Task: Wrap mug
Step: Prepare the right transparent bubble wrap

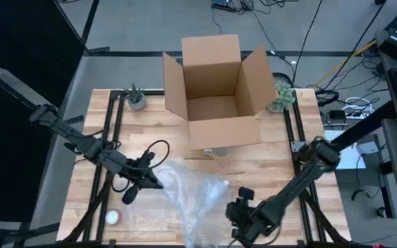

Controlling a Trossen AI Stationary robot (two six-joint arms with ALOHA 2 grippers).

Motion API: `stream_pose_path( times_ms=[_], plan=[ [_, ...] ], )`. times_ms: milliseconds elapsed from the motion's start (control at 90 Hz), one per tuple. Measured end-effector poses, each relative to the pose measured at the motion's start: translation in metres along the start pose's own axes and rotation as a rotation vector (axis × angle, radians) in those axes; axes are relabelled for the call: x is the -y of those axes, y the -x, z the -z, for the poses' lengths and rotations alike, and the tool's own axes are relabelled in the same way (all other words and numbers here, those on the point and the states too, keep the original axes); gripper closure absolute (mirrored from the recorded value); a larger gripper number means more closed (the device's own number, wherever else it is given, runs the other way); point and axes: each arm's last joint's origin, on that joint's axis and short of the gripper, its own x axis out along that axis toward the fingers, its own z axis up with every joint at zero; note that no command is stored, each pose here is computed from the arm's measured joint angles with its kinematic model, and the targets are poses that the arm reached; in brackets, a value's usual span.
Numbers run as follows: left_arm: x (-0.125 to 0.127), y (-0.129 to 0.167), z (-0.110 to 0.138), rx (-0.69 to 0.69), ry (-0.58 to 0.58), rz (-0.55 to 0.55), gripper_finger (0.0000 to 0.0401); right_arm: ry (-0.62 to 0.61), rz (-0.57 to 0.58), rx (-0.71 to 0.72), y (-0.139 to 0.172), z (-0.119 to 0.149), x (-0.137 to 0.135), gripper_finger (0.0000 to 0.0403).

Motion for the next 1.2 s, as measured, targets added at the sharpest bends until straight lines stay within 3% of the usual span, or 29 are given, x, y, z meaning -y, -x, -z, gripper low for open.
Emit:
stream_pose_path(
  times_ms=[89, 222, 400, 600, 722, 1011, 1200],
  plan=[
    [0.0, 0.0, 0.0, -0.001, 0.0, -0.002, 0.0401, -0.023, 0.005, -0.16, -0.021, 0.014, -0.004, 0.025],
    [0.0, 0.0, 0.001, 0.0, -0.001, -0.01, 0.0401, -0.053, 0.046, -0.34, -0.021, 0.031, -0.003, 0.025],
    [-0.001, 0.0, 0.006, -0.051, 0.041, -0.043, 0.0401, -0.078, 0.258, -0.545, 0.005, 0.055, 0.017, 0.025],
    [-0.007, 0.0, 0.019, -0.167, 0.146, -0.137, 0.0401, -0.04, 0.303, -0.675, 0.039, 0.065, 0.027, 0.025],
    [-0.011, 0.003, 0.029, -0.257, 0.227, -0.201, 0.0401, -0.086, 0.311, -0.613, 0.058, 0.058, 0.035, 0.025],
    [-0.01, 0.001, 0.022, -0.178, 0.18, -0.198, 0.0401, -0.156, 0.274, -0.065, 0.055, 0.026, 0.036, 0.025],
    [-0.018, 0.006, 0.036, -0.307, 0.273, -0.306, 0.0376, -0.14, 0.167, -0.074, 0.019, 0.03, 0.025, 0.025]
  ],
)
